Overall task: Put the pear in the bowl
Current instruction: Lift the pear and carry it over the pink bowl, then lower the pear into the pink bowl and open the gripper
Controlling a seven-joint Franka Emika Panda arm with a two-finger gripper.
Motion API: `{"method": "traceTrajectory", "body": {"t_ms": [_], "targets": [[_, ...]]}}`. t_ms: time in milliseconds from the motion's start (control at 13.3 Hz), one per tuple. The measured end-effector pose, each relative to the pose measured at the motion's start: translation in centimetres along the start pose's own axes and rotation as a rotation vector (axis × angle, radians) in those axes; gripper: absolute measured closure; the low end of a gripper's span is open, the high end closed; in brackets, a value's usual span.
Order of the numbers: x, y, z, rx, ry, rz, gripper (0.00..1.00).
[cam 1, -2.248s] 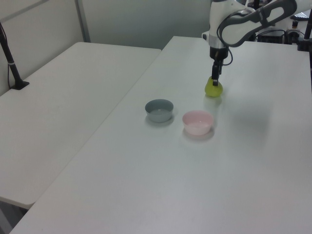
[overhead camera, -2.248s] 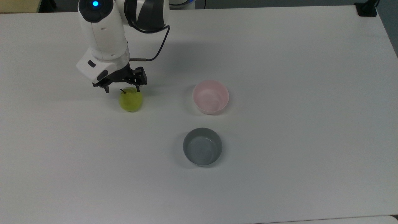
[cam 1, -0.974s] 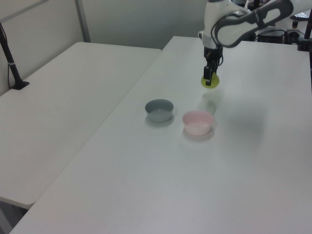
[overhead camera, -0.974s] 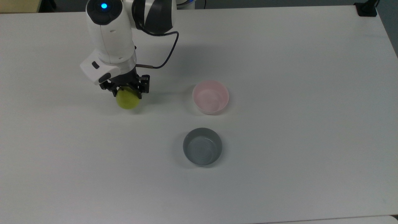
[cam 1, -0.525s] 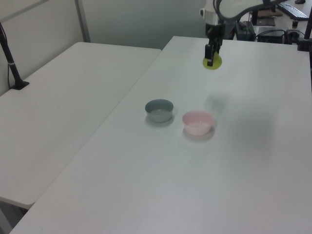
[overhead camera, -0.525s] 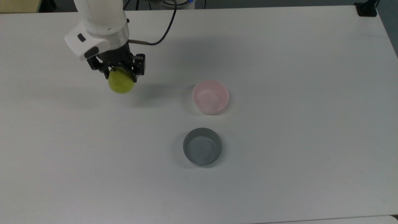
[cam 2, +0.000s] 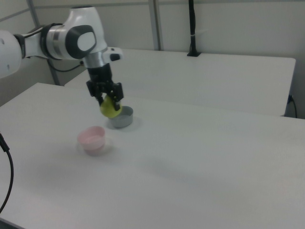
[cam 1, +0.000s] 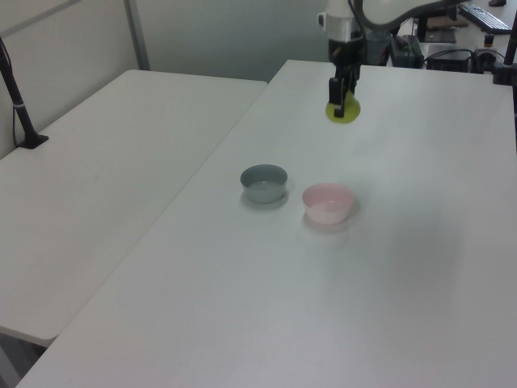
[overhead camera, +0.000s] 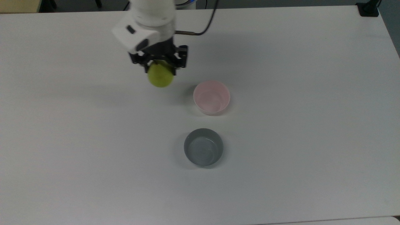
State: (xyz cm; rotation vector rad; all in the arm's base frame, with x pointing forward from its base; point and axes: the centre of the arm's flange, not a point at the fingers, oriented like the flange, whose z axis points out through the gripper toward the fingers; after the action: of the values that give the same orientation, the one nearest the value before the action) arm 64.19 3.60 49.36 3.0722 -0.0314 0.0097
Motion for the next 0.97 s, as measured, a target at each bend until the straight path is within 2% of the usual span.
{"method": "traceTrajectory", "body": {"t_ms": [450,675,974], "targets": [[-1.9,-11.9,1.7,-0.010,-0.029,-0.050,0.25],[-2.0,-14.2,3.0,-0.011,-0.022,-0.056,0.25],[-1.3,-14.8,6.6,-0.007,0.002,-0.049,0.25]]}}
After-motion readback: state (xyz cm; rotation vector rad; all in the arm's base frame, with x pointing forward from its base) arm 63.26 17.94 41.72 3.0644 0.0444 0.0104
